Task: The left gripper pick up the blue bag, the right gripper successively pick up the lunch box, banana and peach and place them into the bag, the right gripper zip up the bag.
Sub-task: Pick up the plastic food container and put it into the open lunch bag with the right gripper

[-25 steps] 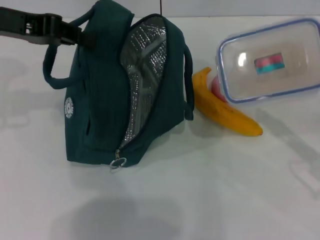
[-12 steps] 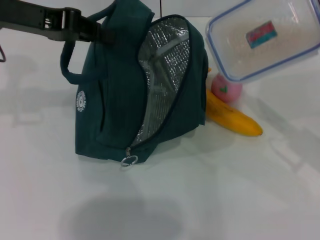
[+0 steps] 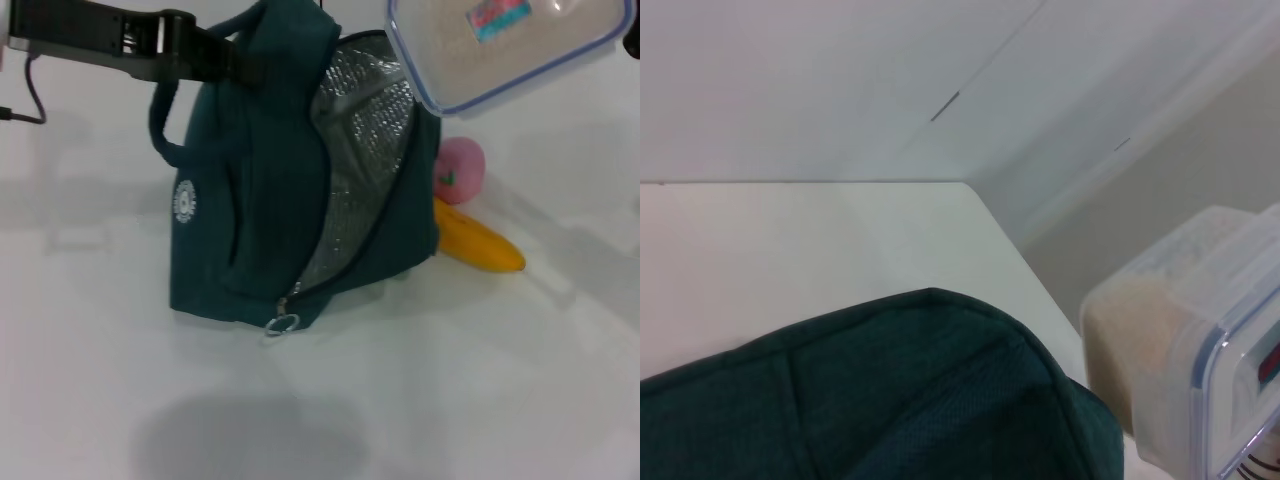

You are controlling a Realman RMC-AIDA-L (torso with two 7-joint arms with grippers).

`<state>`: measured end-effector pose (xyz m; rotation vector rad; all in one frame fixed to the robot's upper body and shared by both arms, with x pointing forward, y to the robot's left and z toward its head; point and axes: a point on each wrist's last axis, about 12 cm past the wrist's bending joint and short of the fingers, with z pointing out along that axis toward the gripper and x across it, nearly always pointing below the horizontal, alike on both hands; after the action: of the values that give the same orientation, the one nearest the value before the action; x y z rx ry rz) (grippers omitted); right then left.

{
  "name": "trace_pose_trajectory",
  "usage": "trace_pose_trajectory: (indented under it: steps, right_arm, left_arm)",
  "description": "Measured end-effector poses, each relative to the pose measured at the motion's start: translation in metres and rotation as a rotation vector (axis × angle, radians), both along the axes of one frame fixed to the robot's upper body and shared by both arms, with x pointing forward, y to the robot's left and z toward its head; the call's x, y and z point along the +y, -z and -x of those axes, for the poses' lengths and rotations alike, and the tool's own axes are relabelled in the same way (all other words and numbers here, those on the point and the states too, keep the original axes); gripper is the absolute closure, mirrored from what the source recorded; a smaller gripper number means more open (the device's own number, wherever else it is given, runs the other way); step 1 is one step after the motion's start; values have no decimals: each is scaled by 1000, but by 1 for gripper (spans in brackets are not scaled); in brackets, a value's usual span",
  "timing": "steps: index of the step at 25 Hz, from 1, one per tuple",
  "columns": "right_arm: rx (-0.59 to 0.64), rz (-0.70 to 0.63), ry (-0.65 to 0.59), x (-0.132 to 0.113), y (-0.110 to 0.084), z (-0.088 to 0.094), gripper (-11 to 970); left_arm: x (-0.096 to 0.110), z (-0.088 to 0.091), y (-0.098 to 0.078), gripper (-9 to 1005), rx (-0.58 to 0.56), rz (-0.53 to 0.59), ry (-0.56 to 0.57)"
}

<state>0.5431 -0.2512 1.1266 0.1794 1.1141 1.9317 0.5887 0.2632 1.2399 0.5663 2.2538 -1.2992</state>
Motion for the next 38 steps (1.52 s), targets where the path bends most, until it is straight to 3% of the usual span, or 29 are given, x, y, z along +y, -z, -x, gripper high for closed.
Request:
trace_pose_trajectory:
  steps: [14,29,38]
  right_arm:
    - [17,60,-53,18,-3,-13,863]
    - [119,270,-78,28,24,-11,864]
    - [125,412,-120,48,22,-30,864]
  left_arm:
    - [-15,-1,6,964,35,66,50]
    - [-19,-1,11,963,41,79,57]
    - [-27,-4,15,963,45,96,79]
